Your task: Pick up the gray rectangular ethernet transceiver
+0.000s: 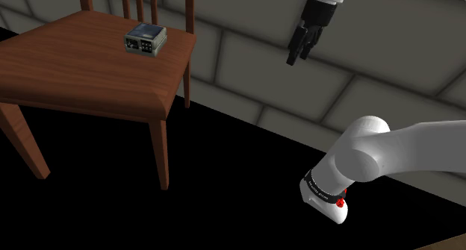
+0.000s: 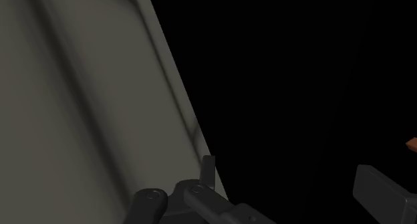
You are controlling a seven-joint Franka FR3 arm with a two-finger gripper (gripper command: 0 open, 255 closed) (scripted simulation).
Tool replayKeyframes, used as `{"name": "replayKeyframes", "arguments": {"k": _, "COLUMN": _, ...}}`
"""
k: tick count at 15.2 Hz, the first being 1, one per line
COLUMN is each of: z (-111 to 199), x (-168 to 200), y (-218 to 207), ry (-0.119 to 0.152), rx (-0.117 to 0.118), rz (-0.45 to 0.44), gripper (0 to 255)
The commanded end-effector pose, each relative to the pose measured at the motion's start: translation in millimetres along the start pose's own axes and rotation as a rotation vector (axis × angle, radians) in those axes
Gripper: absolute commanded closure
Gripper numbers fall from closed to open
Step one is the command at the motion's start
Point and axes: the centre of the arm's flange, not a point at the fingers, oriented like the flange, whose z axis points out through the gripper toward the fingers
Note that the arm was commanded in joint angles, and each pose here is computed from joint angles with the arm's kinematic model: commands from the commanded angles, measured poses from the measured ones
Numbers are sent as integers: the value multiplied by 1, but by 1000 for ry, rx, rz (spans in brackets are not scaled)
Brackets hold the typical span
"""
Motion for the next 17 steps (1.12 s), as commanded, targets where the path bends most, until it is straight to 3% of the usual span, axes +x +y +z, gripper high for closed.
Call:
{"name": "replayKeyframes", "arguments": {"k": 1, "z": 0, "x": 0, "y": 0, "ry": 0, "rx": 0, "rz": 0, "gripper": 0}}
{"name": "replayKeyframes", "arguments": {"k": 17, "z": -16, "x": 100, "y": -183, "ry": 7, "rx": 10, "rz": 157, "gripper": 0}}
